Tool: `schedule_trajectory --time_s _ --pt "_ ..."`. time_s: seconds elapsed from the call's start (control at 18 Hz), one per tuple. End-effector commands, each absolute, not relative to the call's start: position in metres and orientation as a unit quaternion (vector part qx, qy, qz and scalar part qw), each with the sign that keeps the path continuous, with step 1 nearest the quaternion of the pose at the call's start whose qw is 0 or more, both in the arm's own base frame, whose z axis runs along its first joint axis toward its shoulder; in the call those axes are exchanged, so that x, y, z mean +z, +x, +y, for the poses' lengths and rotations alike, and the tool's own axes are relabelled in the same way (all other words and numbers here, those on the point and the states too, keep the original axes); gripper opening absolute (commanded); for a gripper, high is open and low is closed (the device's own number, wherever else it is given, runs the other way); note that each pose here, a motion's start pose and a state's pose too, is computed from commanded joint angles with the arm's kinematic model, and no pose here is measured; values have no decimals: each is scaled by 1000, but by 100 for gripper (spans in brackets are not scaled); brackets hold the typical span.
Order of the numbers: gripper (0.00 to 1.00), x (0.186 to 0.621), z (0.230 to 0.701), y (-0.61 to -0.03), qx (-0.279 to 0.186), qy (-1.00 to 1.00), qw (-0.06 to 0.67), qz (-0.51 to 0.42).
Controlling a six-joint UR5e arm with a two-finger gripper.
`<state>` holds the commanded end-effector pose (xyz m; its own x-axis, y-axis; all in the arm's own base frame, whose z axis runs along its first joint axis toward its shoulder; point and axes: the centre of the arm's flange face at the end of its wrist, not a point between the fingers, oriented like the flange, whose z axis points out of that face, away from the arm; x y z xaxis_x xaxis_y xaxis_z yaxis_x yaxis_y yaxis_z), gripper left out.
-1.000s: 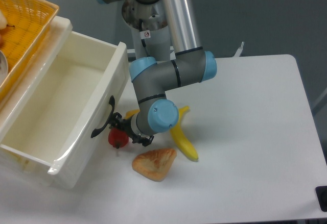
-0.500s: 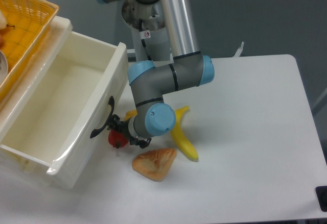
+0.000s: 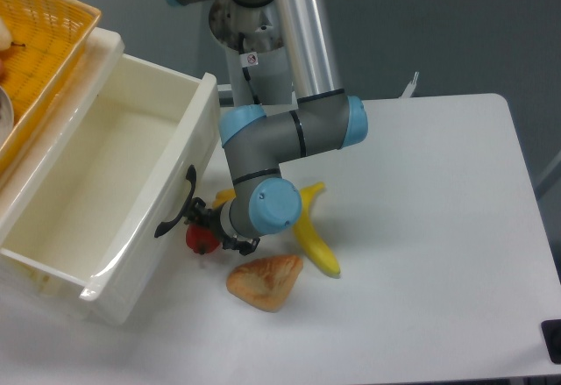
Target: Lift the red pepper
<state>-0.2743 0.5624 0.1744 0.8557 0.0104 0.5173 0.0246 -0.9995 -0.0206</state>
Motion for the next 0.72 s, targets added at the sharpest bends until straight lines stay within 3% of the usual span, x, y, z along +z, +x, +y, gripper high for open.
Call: schedule_trajectory --time_s 0.72 --pt "43 172 561 -276 -271 -962 12 -13"
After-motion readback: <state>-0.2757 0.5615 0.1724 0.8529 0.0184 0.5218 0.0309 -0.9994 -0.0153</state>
